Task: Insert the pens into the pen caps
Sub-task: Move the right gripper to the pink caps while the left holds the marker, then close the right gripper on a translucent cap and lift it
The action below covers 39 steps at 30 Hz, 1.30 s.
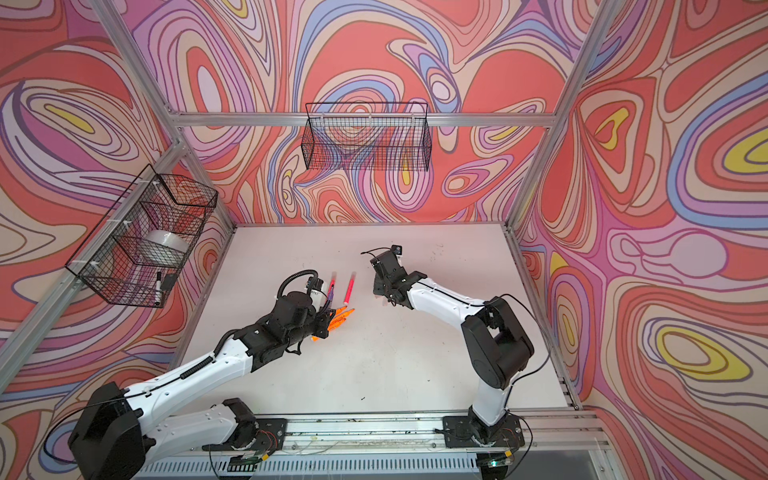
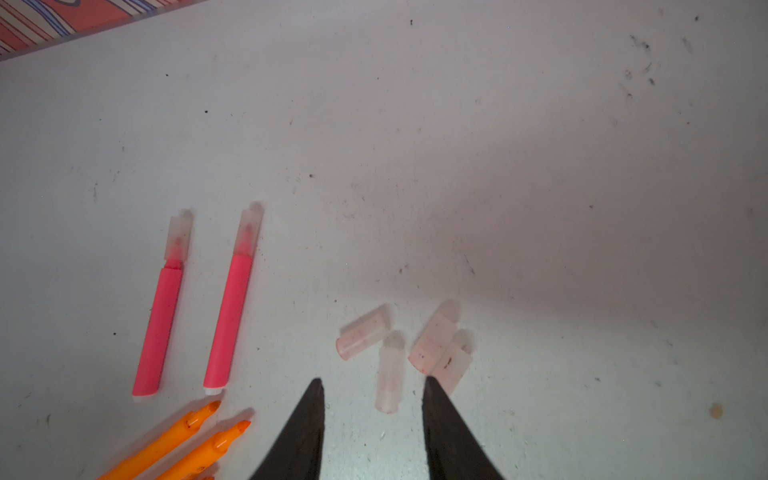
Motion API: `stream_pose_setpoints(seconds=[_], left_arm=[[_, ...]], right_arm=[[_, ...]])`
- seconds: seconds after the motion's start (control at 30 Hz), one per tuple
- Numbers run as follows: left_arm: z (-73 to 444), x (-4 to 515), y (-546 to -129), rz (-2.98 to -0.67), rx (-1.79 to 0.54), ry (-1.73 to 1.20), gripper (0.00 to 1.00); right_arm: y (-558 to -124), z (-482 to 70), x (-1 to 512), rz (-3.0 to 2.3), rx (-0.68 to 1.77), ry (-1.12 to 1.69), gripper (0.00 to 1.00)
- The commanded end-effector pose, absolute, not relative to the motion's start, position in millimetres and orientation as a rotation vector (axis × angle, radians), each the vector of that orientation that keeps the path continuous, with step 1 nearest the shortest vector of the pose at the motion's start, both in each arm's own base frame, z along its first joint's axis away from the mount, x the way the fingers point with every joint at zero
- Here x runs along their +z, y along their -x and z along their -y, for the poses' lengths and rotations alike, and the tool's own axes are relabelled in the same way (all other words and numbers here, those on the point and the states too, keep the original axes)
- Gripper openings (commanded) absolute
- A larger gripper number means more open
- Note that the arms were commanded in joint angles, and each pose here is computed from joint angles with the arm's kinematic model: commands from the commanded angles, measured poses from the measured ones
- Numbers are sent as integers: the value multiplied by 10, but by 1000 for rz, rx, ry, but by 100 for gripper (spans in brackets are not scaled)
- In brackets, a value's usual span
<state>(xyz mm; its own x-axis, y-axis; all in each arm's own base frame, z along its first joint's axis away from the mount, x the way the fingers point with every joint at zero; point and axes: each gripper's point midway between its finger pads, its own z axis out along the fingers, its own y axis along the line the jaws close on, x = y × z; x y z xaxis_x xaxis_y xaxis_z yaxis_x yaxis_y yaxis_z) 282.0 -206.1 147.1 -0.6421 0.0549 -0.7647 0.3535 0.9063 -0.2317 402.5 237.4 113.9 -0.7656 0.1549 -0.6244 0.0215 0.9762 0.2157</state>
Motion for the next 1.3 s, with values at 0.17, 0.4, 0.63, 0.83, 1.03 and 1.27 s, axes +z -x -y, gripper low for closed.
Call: stream_pose_setpoints(seconds=[0.17,0.4,0.63,0.83,1.03,1.27], left_arm=[[2170,1481,-2834,-2224,-491,-335,0],[2164,1493,-2803,-2223,-498,-341,0],[2224,1504,-2783,-2228,-538,-355,0],[2239,1521,-2768,-2222,-554,-358,0],[2217,1528,-2770,-2218,-544,-353,0],[2228,1543,-2756,-2219,-558,-355,0]], right_arm=[[-3998,-2445,685,-2557,231,-82,32],[-4072,-2509,502,-2599,202,-76,28],[-4035,-2432,413,-2609,161,-98,26],[-4007,-2410,336,-2634,135,-87,25],[-4018,-2355,263,-2640,76,-89,25],[-4064,-2367,163,-2656,45,-77,24]])
